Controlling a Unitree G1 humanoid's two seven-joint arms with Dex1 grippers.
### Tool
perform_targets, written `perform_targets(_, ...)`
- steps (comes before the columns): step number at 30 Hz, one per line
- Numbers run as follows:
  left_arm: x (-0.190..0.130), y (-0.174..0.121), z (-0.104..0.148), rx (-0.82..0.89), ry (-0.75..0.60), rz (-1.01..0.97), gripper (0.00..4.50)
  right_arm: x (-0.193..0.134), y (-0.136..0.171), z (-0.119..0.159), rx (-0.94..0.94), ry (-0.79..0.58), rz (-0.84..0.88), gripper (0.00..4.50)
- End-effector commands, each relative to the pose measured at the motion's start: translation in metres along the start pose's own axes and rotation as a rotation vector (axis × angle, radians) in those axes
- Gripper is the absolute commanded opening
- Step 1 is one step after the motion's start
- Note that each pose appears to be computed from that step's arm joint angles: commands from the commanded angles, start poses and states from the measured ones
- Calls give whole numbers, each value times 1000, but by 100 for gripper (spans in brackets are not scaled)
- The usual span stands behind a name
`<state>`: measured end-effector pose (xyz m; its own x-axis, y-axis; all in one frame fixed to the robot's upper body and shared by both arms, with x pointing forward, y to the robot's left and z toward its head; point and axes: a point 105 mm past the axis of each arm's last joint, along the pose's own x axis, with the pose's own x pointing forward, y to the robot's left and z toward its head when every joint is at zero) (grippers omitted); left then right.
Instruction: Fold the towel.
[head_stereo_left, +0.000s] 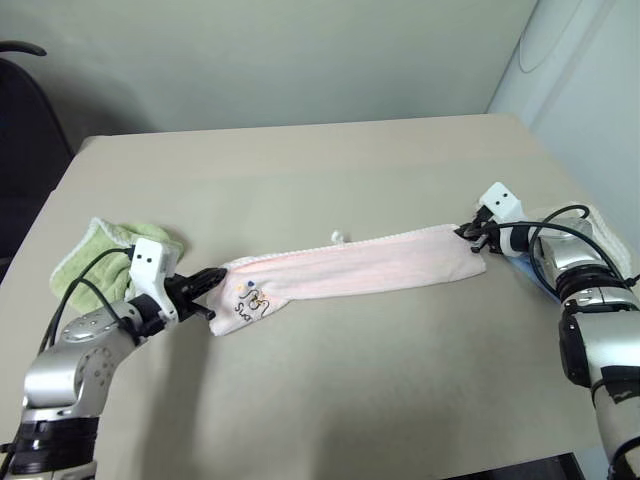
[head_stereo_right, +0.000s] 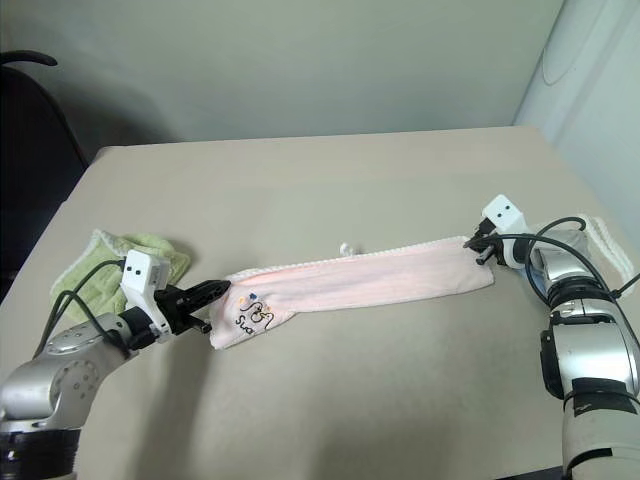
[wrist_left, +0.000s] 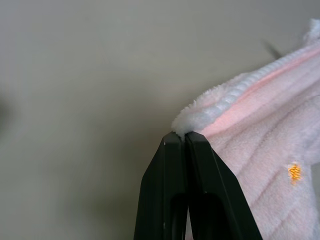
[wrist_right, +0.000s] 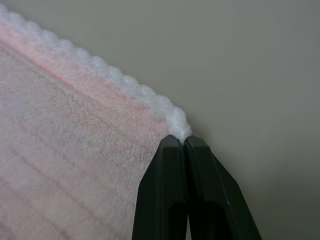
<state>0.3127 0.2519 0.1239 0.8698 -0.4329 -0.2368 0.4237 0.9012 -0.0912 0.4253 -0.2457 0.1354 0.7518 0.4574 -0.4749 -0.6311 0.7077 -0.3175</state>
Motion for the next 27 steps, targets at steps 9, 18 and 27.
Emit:
perform_targets(9, -1, 14, 15, 16, -59, 66, 327, -16, -21, 17, 4, -69, -84, 319)
perform_targets(18, -71, 3, 27, -166, -187, -38, 364, -51, -22, 9, 180, -128, 57, 421)
perform_targets(27, -87, -27, -21, -156, 47, -163, 364, -57, -10, 4, 280, -145, 140, 421)
